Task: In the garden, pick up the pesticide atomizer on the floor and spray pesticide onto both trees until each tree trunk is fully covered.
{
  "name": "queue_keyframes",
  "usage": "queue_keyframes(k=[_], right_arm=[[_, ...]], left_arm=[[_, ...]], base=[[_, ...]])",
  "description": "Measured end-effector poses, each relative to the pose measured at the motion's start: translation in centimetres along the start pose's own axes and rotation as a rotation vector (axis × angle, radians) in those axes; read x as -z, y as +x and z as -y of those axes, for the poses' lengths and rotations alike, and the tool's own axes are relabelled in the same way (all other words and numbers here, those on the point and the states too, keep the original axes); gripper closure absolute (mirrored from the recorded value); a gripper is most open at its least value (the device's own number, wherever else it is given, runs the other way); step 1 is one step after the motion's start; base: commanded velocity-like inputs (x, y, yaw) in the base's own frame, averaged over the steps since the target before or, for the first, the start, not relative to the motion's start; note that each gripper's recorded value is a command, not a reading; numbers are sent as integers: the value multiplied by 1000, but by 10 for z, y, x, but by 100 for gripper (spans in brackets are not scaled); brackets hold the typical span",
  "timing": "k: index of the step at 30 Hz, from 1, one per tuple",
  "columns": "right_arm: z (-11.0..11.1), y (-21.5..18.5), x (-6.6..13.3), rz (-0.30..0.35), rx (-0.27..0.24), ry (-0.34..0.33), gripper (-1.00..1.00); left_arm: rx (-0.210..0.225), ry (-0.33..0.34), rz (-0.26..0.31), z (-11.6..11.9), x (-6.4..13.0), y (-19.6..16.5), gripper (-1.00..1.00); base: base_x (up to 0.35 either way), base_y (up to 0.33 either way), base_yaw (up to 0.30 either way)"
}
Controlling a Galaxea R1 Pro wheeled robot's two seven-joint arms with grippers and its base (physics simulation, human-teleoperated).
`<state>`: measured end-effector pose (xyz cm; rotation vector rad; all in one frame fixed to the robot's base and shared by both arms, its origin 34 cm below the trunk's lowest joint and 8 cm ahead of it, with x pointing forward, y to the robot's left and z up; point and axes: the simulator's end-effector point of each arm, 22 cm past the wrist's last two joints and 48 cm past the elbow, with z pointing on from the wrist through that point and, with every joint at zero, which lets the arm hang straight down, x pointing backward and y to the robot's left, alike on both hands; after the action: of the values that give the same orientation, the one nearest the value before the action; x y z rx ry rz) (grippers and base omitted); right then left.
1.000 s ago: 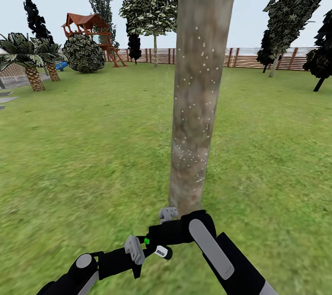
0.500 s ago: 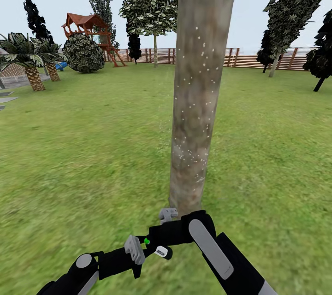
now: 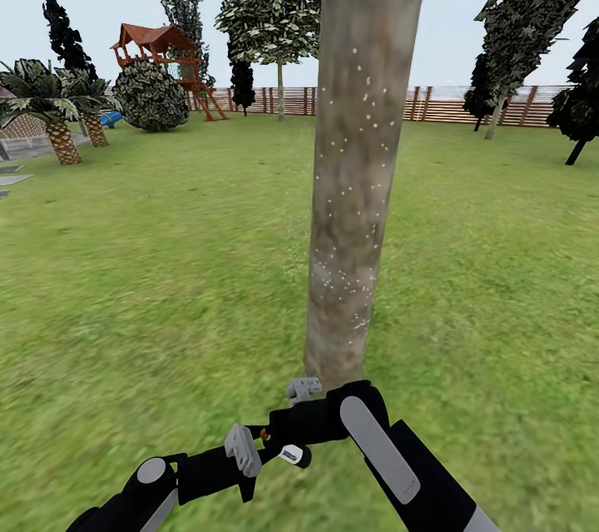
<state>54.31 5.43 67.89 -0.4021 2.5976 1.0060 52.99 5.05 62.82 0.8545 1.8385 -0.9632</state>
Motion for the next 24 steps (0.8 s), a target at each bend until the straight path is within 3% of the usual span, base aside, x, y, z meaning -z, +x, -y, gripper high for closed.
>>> queue_keyframes(k=[15, 24], right_arm=[[-3, -3, 3, 10, 6, -7, 100], [-38, -35, 38, 131, 86, -64, 100]], left_arm=[[1, 5, -7, 2, -1, 3, 100], [2, 5, -11, 2, -1, 5, 100]], base=[[0, 0, 0], [0, 0, 0]])
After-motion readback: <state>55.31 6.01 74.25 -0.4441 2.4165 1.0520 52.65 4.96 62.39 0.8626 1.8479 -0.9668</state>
